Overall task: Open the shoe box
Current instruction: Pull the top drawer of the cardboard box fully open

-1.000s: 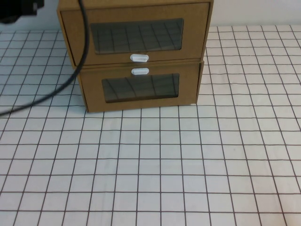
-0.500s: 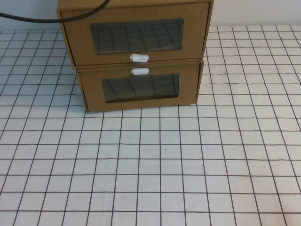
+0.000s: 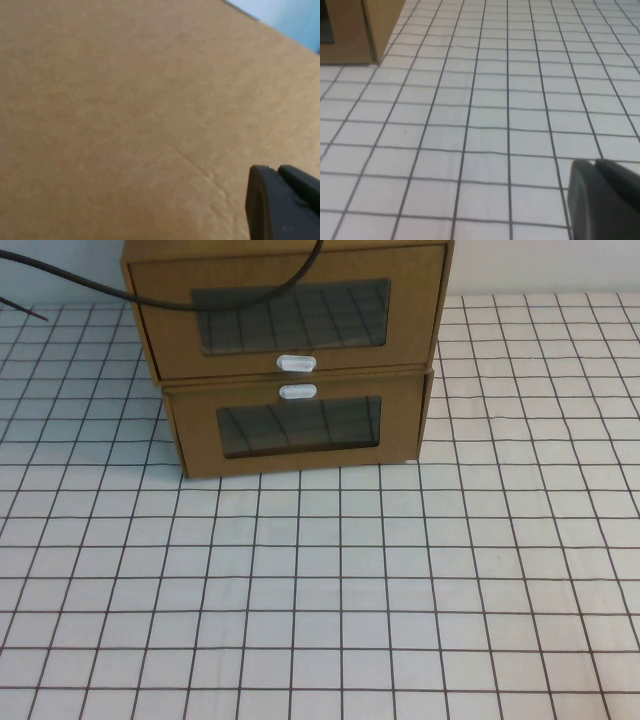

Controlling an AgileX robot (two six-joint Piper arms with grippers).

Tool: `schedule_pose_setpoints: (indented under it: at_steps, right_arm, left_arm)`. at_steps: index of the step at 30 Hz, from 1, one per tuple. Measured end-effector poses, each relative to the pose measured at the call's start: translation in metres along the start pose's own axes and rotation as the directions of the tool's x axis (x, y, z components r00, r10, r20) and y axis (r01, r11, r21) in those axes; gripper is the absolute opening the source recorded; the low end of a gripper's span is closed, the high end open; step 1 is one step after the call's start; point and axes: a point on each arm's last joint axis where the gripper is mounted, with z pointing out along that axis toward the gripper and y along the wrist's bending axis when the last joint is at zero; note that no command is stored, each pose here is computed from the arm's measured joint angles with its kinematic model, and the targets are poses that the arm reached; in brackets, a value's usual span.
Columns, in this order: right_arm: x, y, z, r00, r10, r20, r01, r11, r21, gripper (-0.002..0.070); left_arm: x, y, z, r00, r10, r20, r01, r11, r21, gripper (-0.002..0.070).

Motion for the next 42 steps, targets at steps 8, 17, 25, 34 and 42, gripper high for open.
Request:
schedule_pose_setpoints:
  at_steps: [8, 17, 25, 34, 42]
  right_arm:
    - [-0.018, 0.003, -0.002, 0.912, 0.373, 0.172, -0.359, 0.927, -0.108, -0.0014]
    - [-0.026, 0.001, -0.004, 0.741, 0.637, 0.210, -0.608, 0.771, -0.192, -0.0013]
    - [-0.068, 0.022, -0.021, 0.797, 0.603, 0.032, -0.568, 0.767, -0.299, -0.0013]
    - [-0.135, 0.033, 0.003, 0.913, 0.248, -0.323, -0.333, 0.910, -0.245, -0.0013]
    - [-0.176, 0.037, 0.060, 0.878, 0.071, -0.474, -0.241, 0.920, -0.308, -0.0013]
  left_arm:
    - [0.005, 0.005, 0.008, 1.000, 0.003, -0.021, -0.004, 1.000, -0.016, -0.0002]
    - [0.010, 0.010, 0.013, 0.999, 0.017, -0.048, -0.019, 0.999, -0.037, -0.0002]
    - [0.012, 0.011, 0.015, 0.998, 0.017, -0.055, -0.019, 0.999, -0.035, -0.0002]
    - [0.012, 0.010, 0.015, 0.998, 0.018, -0.059, -0.020, 0.999, -0.033, -0.0002]
    - [0.012, 0.011, 0.015, 0.998, 0.016, -0.059, -0.018, 0.999, -0.031, -0.0002]
